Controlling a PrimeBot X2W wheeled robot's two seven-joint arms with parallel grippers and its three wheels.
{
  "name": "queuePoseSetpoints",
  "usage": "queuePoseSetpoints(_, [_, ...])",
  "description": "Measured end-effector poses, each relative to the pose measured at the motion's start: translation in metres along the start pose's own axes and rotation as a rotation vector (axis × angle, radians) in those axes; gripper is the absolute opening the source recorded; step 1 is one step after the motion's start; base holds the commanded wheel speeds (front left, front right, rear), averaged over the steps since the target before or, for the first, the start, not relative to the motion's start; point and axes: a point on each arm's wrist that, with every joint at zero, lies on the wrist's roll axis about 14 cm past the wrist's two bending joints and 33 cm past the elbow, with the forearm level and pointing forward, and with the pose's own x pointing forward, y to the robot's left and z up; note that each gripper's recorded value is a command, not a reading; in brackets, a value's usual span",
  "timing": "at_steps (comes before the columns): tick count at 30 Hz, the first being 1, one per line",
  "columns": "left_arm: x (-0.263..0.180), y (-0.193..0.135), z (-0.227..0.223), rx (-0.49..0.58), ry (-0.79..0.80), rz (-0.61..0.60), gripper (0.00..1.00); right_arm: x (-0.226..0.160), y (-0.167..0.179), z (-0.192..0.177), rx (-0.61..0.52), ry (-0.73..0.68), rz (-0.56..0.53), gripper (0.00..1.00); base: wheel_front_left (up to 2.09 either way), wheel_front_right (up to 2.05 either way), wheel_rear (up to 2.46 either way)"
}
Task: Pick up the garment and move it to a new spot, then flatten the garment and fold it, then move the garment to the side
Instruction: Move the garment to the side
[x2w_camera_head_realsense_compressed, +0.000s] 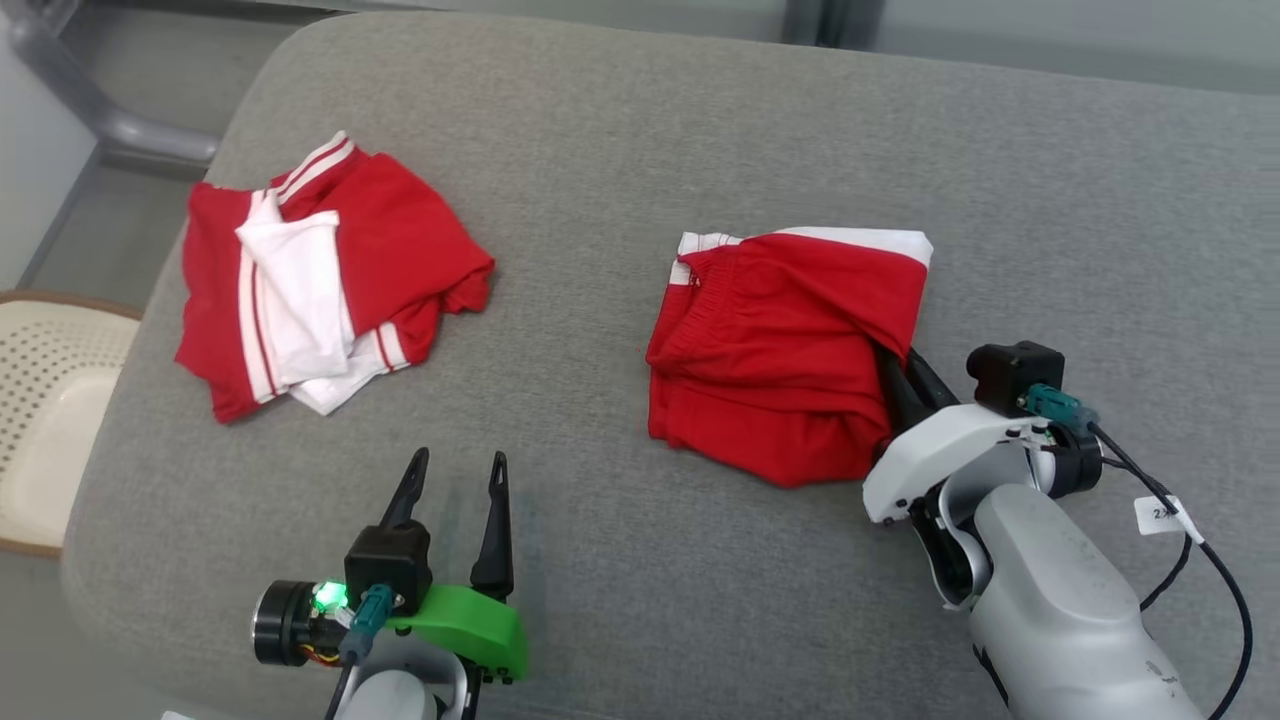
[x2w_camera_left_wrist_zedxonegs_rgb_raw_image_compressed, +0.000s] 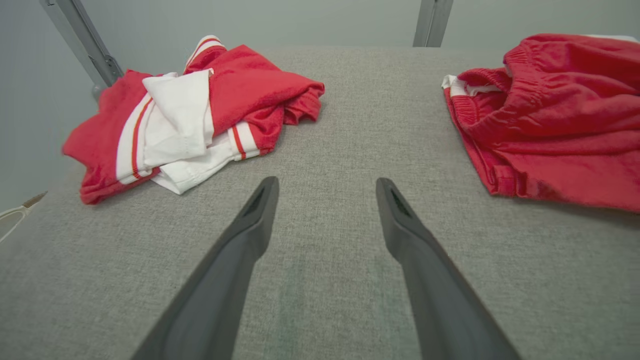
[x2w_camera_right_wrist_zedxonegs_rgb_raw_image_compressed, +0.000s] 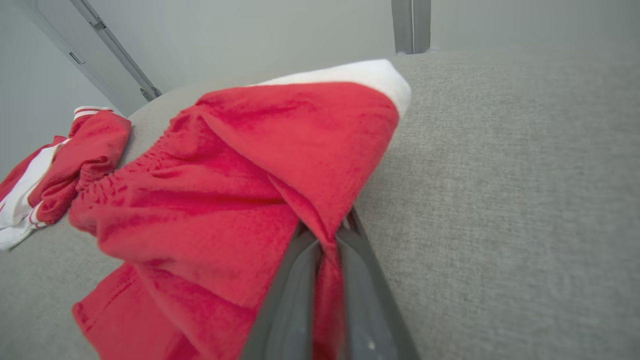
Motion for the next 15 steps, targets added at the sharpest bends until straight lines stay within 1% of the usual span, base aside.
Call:
queuePoseSetpoints(8, [0.022,-0.052,0.009,0.014,-0.027,-0.168,1.0,-0.041,-0.039,0.007,0.01,-0.023,-0.115,0.0,0.0,0.0,0.0])
queuePoseSetpoints(15, [0.033,-0.109,0.011,0.025,-0.033,-0.334,1.0,-0.09,-0.081,0.015,0.031,-0.06,-0.258,0.0,0.0,0.0,0.0])
